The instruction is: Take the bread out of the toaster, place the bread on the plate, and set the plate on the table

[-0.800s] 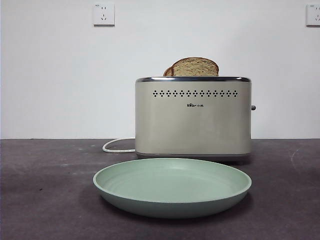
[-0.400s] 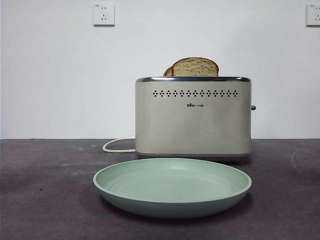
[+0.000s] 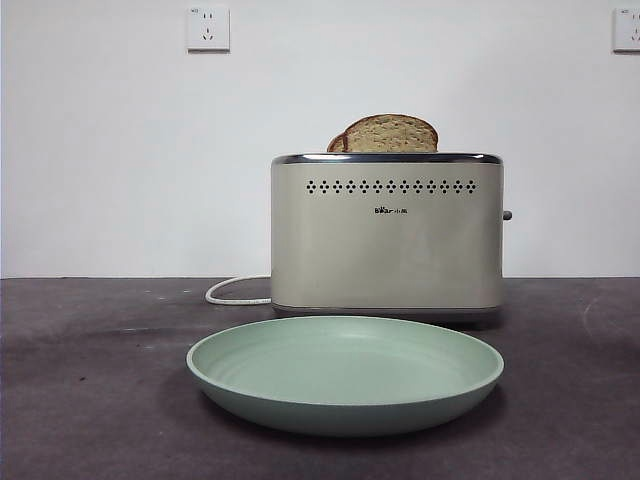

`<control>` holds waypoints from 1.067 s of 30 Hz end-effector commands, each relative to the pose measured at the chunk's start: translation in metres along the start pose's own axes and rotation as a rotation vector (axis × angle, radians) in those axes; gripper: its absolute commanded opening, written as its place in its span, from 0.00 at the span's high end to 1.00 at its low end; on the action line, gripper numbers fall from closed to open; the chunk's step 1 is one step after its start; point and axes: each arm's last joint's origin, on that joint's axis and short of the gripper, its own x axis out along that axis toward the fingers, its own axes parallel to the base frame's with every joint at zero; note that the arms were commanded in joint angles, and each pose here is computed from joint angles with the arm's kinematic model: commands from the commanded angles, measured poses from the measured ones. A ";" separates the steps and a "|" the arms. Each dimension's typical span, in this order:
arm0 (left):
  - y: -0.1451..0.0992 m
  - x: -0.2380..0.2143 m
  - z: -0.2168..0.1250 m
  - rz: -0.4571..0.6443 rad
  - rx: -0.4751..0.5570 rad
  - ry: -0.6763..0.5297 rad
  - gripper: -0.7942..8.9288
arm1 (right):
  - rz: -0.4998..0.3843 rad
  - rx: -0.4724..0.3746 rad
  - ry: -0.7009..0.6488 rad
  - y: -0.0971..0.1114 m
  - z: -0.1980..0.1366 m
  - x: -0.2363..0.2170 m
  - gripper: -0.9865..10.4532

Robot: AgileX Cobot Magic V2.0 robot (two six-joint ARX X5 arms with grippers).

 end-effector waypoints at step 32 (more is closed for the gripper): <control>0.055 0.246 -0.014 -0.063 0.377 0.042 0.39 | 0.004 0.010 0.025 0.000 -0.001 0.001 0.40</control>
